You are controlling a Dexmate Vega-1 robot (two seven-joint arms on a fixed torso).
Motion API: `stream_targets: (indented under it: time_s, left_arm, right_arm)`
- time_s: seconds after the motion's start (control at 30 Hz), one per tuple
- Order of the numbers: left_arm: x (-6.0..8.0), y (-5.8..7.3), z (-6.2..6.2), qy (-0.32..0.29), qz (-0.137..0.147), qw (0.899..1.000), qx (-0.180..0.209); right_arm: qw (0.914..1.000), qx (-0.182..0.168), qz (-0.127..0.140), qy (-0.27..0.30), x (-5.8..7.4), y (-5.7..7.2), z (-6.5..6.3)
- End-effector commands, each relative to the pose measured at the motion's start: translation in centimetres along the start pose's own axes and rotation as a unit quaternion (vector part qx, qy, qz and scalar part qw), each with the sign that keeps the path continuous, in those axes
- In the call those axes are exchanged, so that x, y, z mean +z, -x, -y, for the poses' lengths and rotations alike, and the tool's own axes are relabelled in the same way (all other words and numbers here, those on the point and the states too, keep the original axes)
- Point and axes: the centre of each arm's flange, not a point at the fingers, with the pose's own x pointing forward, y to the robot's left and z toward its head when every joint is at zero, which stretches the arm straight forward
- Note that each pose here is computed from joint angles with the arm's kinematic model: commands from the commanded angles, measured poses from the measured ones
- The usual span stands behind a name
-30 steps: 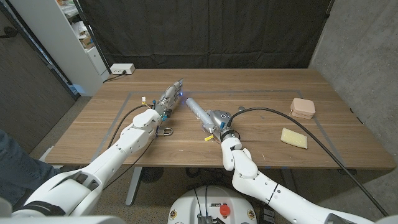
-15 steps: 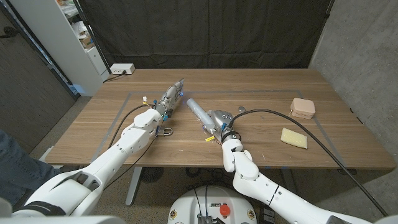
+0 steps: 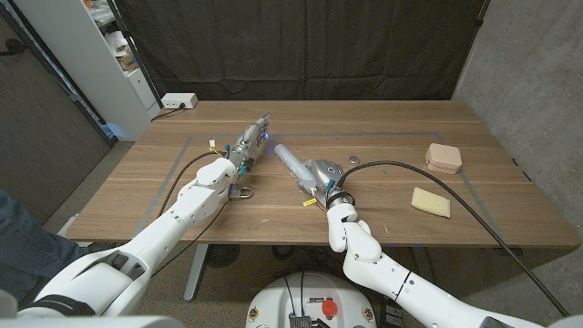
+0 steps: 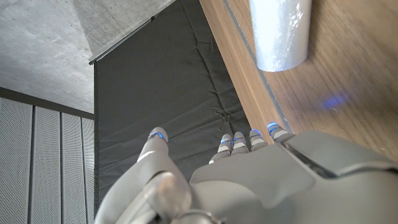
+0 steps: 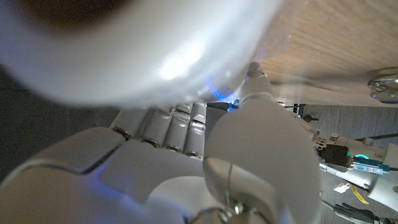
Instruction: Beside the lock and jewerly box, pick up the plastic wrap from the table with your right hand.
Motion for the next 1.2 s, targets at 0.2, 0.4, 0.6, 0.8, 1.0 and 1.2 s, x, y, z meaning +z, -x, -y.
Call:
stream_targets:
  time_s: [0.2, 0.4, 0.6, 0.8, 1.0, 1.2]
  left_arm:
    - [1.0, 0.6, -0.2, -0.012, 0.008, 1.0, 0.001]
    - [1.4, 0.9, -0.3, -0.016, 0.012, 1.0, 0.002]
    - [1.9, 1.1, -0.5, -0.02, 0.013, 1.0, 0.002]
    - [2.1, 1.4, -0.7, -0.024, 0.012, 1.0, 0.0]
    - [2.4, 1.7, -1.0, -0.027, 0.014, 1.0, 0.002]
    - [2.8, 2.2, -1.2, -0.033, 0.015, 0.999, 0.003]
  right_arm:
    - [0.9998, -0.015, 0.002, -0.014, 0.0, -0.1, 0.7]
    - [0.9996, -0.021, 0.001, -0.017, 0.2, -0.1, 1.0]
    - [0.9993, -0.029, 0.003, -0.022, 0.3, -0.1, 1.5]
    - [0.9991, -0.034, 0.003, -0.025, 0.5, -0.1, 1.9]
    - [0.9988, -0.041, 0.004, -0.027, 0.7, -0.1, 2.3]
    - [0.9986, -0.045, 0.006, -0.028, 0.8, -0.3, 2.8]
